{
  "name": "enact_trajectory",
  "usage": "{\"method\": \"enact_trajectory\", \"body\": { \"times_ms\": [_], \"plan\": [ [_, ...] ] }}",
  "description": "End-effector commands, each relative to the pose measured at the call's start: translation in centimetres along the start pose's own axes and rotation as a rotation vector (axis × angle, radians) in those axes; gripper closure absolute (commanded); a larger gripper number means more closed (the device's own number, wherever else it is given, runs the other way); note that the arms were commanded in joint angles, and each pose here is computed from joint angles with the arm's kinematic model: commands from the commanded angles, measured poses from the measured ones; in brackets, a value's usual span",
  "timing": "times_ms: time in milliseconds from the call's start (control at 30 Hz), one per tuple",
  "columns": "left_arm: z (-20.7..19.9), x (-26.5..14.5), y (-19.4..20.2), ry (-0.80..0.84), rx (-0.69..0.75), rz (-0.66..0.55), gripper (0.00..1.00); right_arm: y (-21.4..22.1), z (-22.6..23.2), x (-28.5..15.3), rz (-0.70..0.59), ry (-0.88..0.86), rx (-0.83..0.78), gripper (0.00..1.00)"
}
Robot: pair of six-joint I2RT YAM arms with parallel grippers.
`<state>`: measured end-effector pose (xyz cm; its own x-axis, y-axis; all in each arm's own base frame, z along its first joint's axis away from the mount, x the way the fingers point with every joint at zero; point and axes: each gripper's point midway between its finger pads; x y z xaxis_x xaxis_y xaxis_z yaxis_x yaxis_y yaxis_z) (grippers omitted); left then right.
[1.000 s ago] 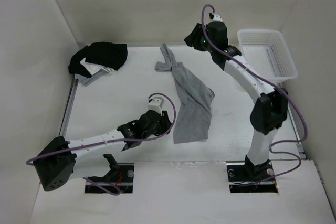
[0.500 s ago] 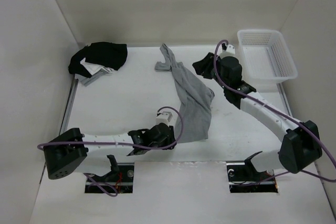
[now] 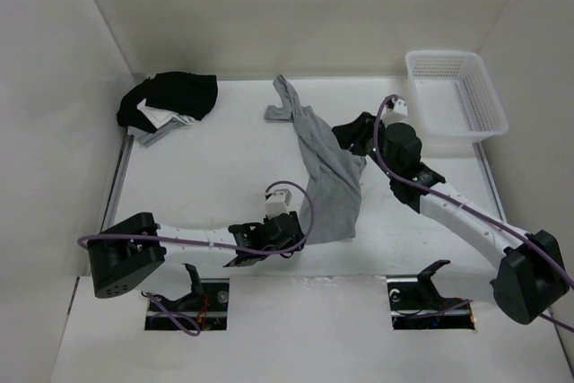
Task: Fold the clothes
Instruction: Flatten the tank top out
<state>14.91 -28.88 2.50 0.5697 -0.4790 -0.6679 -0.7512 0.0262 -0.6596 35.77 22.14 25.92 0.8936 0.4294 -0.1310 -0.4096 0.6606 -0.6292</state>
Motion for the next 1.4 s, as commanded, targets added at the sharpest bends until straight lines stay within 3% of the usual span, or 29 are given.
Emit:
{"method": "enact_trajectory", "body": {
  "times_ms": [0,167,467,700,800,900,1000,1033,1067,1133,1200,1367],
  "plan": [
    [3.9,-0.8,0.9,-0.147,0.027,0.007,0.68,0.0,0.6,-0.6,-0.026,-0.040,0.029,0.50],
    [4.8,-1.1,1.2,-0.186,0.025,0.029,0.67,0.2,0.4,-0.9,-0.026,-0.044,0.040,0.50],
    [2.7,0.1,2.5,-0.113,0.027,0.084,0.70,0.2,0.7,-0.7,-0.022,-0.051,0.041,0.50],
    [2.2,0.5,3.3,-0.112,0.050,0.122,0.80,-0.1,1.3,-1.0,-0.034,-0.064,0.047,0.50],
    [1.9,0.5,3.1,-0.103,0.048,0.117,0.92,0.0,0.8,-1.3,-0.039,-0.055,0.049,0.50],
    [1.4,-0.7,-0.1,-0.073,0.003,0.019,0.99,0.5,-0.6,-1.6,-0.037,-0.024,0.047,0.47],
    [1.2,-5.1,-9.0,-0.024,-0.061,-0.214,1.00,1.1,-3.7,-2.1,-0.052,0.064,0.063,0.46],
    [1.2,-5.9,-10.2,-0.020,-0.069,-0.246,1.00,1.4,-4.6,-2.2,-0.048,0.087,0.067,0.46],
    [1.9,-8.7,-13.9,-0.020,-0.085,-0.355,1.00,2.3,-6.4,-2.3,-0.029,0.141,0.079,0.45],
    [3.6,-12.4,-17.8,-0.050,-0.103,-0.479,1.00,3.6,-9.0,-2.3,0.003,0.219,0.088,0.45],
    [5.5,-14.1,-19.5,-0.086,-0.107,-0.532,1.00,5.8,-11.5,-1.9,0.073,0.294,0.089,0.44],
    [8.6,-12.9,-18.6,-0.113,-0.150,-0.490,1.00,9.3,-15.1,-1.0,0.156,0.408,0.118,0.41]
  ]
}}
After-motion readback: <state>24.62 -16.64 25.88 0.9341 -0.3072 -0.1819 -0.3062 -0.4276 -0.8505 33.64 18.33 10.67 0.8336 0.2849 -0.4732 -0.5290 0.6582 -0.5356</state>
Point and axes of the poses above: each gripper's point midway between its finger pads, its own x axis out along the fingers, its own z axis along the line the jaws close on, y = z × x, and after that the axes turned 14 degrees about x, right-handed
